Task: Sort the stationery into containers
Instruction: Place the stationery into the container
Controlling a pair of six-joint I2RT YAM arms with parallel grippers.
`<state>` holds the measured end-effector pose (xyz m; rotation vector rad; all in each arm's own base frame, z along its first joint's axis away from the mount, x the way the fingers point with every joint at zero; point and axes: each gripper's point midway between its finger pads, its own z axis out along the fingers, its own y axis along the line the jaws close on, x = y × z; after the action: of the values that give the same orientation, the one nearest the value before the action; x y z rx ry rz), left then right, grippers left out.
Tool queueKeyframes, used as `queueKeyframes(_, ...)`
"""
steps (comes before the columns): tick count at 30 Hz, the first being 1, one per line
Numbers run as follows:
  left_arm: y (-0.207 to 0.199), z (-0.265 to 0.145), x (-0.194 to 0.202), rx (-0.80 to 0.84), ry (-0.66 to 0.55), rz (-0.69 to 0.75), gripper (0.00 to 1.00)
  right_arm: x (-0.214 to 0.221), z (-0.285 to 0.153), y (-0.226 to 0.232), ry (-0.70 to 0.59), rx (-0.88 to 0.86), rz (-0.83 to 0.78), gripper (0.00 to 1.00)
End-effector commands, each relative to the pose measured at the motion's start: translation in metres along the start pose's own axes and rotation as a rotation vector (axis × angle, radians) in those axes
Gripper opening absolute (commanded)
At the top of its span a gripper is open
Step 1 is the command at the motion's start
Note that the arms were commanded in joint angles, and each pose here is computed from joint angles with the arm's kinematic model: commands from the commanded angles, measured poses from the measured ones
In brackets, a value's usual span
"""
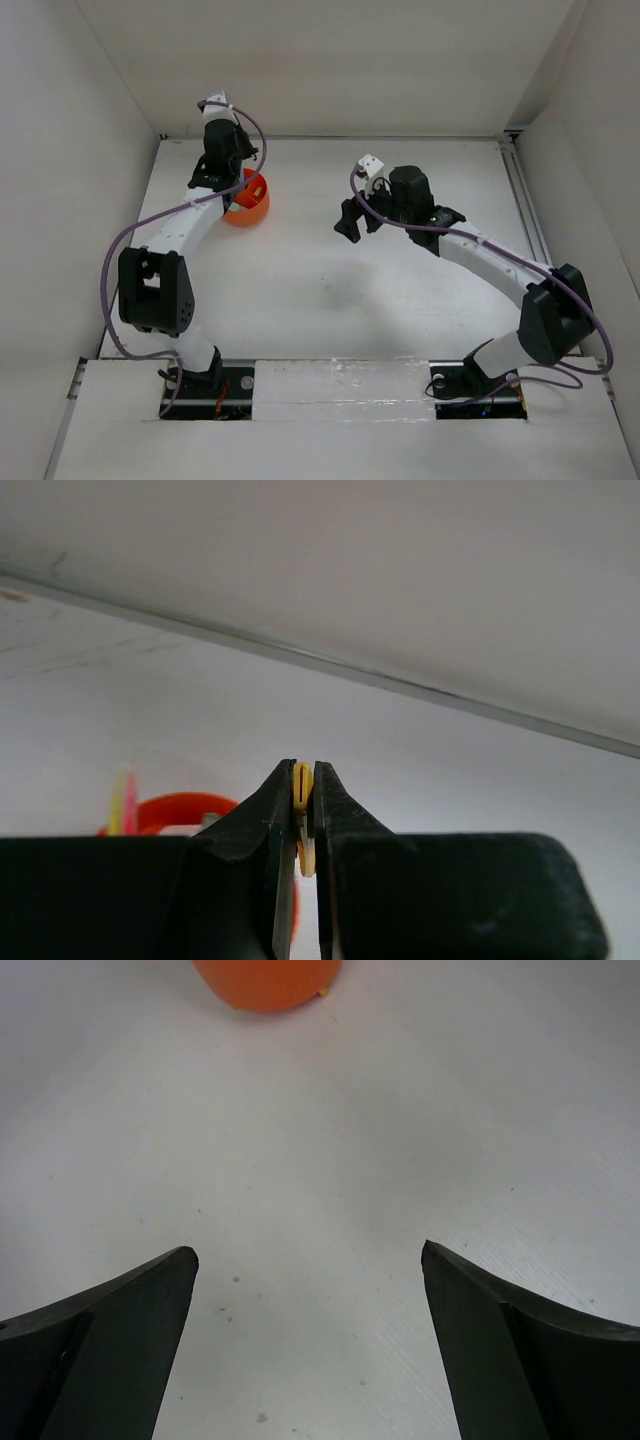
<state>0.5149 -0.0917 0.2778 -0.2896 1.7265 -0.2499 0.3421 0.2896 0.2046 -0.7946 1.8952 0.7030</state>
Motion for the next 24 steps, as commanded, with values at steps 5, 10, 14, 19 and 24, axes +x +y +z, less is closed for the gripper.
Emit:
queueKeyframes(5,0.056,0.015,-0.012,-0.241,-0.057,0.095,0.0,-0.013,-0.007,0.001,-0.059,-0.009,-0.066,1.0)
queueKeyframes(10,0.075,0.012,0.007,-0.308,-0.051,0.104,0.0,-0.006,-0.001,0.009,-0.04,-0.047,-0.063,1.0)
queueKeyframes(14,0.076,0.012,0.009,-0.316,-0.055,0.095,0.0,-0.003,0.001,0.008,-0.031,-0.047,-0.06,1.0)
queueKeyframes(19,0.081,0.01,0.015,-0.335,-0.039,0.103,0.0,-0.004,0.003,0.007,-0.031,-0.047,-0.069,1.0)
queueKeyframes(24,0.08,0.006,0.018,-0.338,-0.03,0.109,0.0,-0.001,0.006,0.006,-0.021,-0.047,-0.065,1.0)
